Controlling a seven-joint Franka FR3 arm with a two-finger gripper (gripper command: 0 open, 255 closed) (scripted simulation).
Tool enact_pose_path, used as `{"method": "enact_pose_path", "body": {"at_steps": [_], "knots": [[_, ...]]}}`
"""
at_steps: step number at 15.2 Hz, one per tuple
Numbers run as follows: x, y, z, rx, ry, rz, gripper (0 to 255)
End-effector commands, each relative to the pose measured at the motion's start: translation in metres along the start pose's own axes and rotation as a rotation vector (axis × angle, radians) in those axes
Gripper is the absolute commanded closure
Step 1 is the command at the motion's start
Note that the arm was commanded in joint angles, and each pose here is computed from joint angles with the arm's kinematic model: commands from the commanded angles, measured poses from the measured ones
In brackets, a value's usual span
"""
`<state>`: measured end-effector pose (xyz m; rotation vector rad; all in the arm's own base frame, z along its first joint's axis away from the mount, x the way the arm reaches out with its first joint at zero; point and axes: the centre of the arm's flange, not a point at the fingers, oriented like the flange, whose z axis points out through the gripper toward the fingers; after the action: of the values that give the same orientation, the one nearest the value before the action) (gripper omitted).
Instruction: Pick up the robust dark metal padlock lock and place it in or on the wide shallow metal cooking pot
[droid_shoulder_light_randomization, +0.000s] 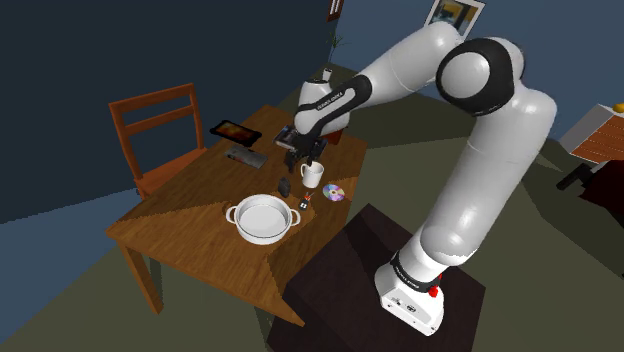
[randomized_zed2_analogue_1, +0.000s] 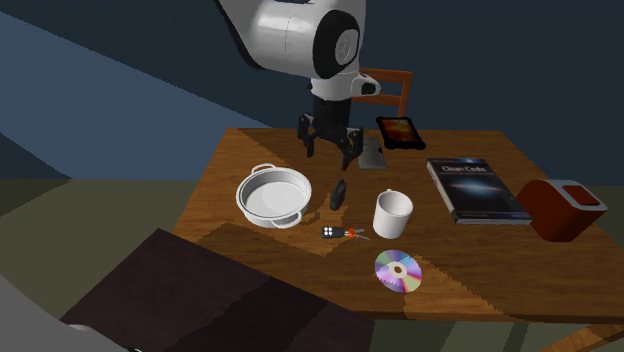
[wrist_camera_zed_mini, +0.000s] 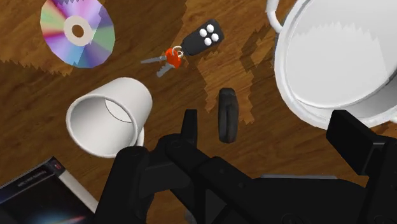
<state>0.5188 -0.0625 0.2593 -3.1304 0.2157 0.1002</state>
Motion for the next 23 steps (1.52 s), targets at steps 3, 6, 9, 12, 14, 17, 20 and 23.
{"method": "enact_pose_path", "body": {"at_steps": [3,6,9,12,14,17,20,23], "knots": [[0.039,0.005,0.035,0.014,0.010,0.008,0],[0.067,0.009,0.062,0.025,0.017,0.014,0],[0.093,0.013,0.088,0.035,0.023,0.019,0],[0.094,0.013,0.104,0.035,0.023,0.019,0],[0.094,0.013,0.115,0.035,0.023,0.019,0],[0.094,0.012,0.128,0.035,0.023,0.019,0],[0.094,0.012,0.128,0.035,0.023,0.019,0],[0.094,0.012,0.128,0.035,0.023,0.019,0]]}}
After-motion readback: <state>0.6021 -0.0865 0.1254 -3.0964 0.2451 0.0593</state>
